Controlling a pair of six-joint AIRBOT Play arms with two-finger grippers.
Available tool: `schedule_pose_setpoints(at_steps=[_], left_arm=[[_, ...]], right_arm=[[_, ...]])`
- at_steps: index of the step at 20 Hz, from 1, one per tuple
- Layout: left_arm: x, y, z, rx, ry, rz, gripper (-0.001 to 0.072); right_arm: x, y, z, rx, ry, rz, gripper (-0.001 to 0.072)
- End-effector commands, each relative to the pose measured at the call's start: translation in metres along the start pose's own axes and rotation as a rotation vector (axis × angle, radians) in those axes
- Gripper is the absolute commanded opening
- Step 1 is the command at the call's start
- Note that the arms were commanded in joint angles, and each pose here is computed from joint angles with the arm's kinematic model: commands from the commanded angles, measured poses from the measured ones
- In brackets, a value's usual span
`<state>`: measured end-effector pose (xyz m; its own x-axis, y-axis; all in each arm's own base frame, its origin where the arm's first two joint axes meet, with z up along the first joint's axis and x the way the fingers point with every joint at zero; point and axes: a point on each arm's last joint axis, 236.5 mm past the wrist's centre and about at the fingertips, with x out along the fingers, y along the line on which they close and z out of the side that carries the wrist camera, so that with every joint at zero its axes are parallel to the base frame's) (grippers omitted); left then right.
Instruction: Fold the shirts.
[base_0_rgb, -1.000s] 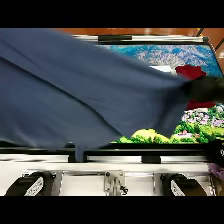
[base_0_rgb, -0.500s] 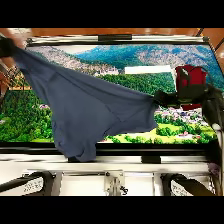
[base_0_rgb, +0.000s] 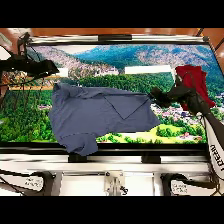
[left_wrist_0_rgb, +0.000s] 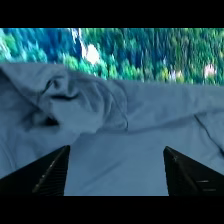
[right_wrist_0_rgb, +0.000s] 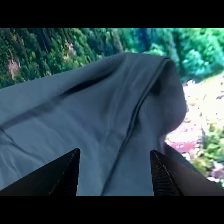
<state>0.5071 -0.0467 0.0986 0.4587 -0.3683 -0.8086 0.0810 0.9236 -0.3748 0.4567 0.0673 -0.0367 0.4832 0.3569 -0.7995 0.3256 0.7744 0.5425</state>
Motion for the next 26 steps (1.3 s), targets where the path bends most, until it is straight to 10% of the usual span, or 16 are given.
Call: schedule_pose_setpoints(at_steps=[1,4,13,26], left_arm=[[-0.026,0.012,-0.065,-0.064,0.295,-0.055,0.0503],[-0.058,0.032,-0.129,-0.167,0.514,-0.078,0.0421],[-0.01,0.056,-0.324,-0.563,0.4,-0.122,0.0515],[0.028,0.084,-0.343,-0.541,0.41,-0.093,0.052]], right_arm=[[-0.05,-0.021,0.01,-0.127,0.085,-0.065,0.0558],[-0.111,-0.056,0.003,-0.127,0.16,-0.119,0.0557],[-0.131,-0.078,-0.059,-0.11,0.409,-0.092,0.0557],[-0.124,-0.068,-0.063,-0.147,0.419,-0.09,0.0557]])
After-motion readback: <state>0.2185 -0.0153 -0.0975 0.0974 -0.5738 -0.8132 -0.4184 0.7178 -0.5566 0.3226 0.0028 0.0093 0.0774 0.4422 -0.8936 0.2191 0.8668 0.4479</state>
